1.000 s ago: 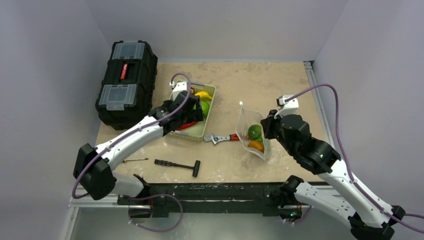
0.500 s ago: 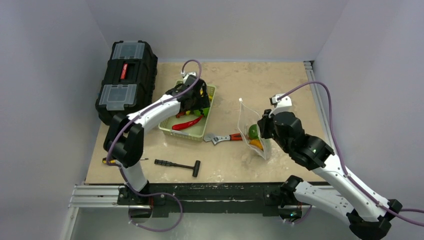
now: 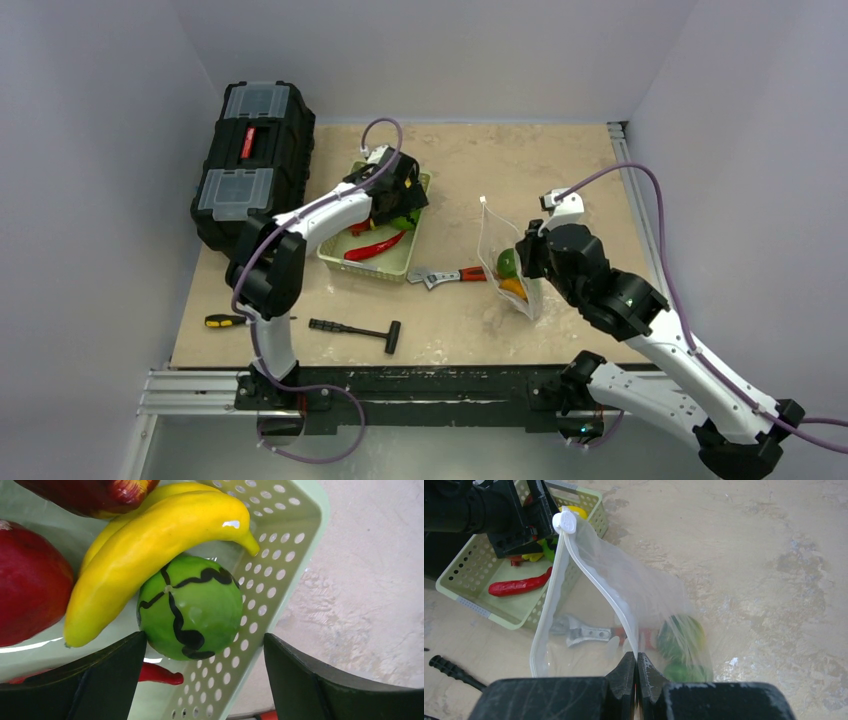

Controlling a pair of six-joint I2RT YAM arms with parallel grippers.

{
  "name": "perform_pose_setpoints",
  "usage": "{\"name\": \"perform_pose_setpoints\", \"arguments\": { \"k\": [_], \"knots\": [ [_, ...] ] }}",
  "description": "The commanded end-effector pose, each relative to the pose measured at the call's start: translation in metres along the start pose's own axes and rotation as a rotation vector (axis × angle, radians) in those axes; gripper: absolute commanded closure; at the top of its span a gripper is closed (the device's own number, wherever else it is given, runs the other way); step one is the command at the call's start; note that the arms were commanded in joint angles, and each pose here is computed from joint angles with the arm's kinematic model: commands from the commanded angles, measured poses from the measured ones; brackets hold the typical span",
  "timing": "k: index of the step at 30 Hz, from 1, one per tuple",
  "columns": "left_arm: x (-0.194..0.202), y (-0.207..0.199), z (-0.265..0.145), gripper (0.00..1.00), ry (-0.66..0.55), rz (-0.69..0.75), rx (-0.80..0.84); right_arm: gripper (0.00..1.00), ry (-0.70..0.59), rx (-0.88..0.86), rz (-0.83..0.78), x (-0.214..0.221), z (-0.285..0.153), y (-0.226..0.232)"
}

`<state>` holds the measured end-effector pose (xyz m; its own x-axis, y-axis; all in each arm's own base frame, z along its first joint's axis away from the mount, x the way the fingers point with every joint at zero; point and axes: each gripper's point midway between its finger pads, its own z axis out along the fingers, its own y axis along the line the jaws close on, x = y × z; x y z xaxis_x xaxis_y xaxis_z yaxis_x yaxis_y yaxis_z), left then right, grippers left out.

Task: Place the food in the zip-top bag and seal the zipper

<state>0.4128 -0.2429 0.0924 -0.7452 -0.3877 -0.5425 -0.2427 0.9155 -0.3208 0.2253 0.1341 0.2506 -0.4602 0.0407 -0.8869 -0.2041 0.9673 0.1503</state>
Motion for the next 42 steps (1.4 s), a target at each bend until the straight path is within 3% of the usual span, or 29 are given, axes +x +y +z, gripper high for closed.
{"name": "perform_pose_setpoints", "arguments": {
  "k": [1, 10, 20, 35, 42],
  "knots": [
    [0.008, 0.004, 0.017, 0.17, 0.034, -0.09, -0.014, 1.0, -0.043, -0.003, 0.015, -0.016, -0.007, 0.001],
    [0.0, 0.013, 0.005, 0.2, -0.029, -0.132, 0.012, 1.0, -0.05, -0.006, 0.02, -0.015, -0.011, -0.001],
    [-0.02, 0.022, -0.016, 0.11, -0.124, -0.186, -0.001, 1.0, -0.047, -0.012, 0.018, -0.013, -0.007, 0.001],
    [-0.024, -0.006, 0.03, 0.12, -0.045, -0.293, 0.085, 1.0, -0.044, -0.018, 0.019, -0.011, -0.006, 0.002],
    [-0.025, 0.006, 0.041, 0.14, -0.072, -0.309, 0.026, 1.0, -0.039, -0.015, 0.015, -0.011, -0.006, 0.002]
  ]
}}
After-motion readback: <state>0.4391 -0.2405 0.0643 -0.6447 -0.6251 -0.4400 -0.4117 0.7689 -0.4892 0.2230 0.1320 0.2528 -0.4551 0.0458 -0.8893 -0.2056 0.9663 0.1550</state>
